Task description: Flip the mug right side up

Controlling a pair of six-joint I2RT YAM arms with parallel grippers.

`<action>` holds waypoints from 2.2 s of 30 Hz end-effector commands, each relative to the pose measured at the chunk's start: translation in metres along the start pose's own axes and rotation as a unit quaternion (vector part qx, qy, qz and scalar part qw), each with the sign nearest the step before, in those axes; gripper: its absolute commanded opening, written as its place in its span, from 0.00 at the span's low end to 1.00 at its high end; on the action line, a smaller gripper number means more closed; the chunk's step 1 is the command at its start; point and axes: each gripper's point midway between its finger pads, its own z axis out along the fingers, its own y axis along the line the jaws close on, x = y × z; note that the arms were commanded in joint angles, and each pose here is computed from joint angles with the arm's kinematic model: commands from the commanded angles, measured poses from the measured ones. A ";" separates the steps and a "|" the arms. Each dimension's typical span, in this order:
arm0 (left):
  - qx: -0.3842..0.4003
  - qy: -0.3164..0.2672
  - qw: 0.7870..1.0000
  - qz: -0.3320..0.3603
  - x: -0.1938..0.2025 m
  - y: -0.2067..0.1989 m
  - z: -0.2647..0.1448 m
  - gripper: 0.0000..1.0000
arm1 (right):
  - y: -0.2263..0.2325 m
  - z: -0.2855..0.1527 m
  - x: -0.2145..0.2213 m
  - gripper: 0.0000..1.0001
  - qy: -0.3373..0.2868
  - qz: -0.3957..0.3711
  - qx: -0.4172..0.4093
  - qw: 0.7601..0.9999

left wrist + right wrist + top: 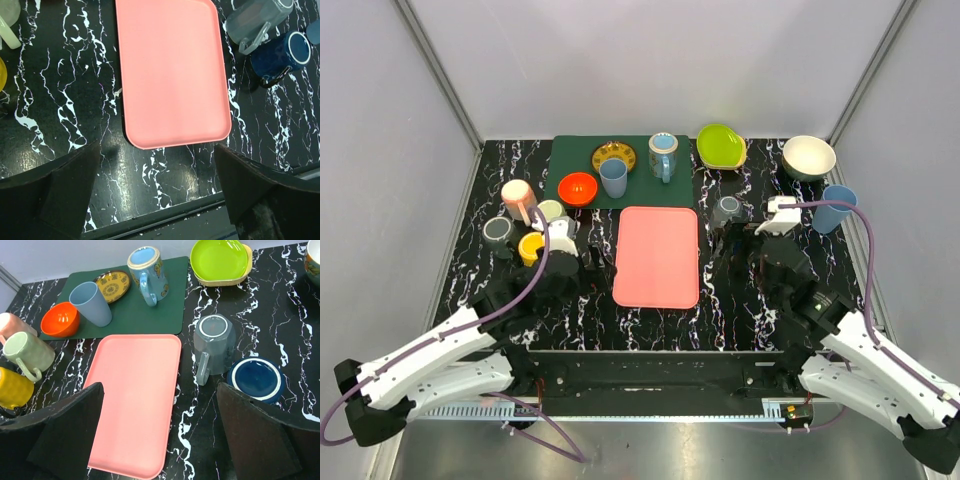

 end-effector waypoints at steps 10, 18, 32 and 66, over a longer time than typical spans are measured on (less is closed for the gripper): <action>0.130 -0.042 0.990 0.016 -0.012 -0.028 -0.020 0.99 | -0.002 0.007 0.004 1.00 0.065 -0.044 0.047 0.996; 0.149 -0.060 0.987 0.017 -0.010 -0.031 -0.016 0.99 | -0.091 0.006 0.043 1.00 0.186 0.000 0.224 0.957; 0.168 -0.032 0.985 0.028 0.011 -0.033 -0.010 0.99 | -0.103 0.027 0.128 0.77 0.294 0.049 0.239 0.924; 0.167 -0.010 0.986 0.018 0.023 -0.030 -0.008 0.99 | -0.146 0.090 0.163 0.10 0.278 0.057 0.319 0.904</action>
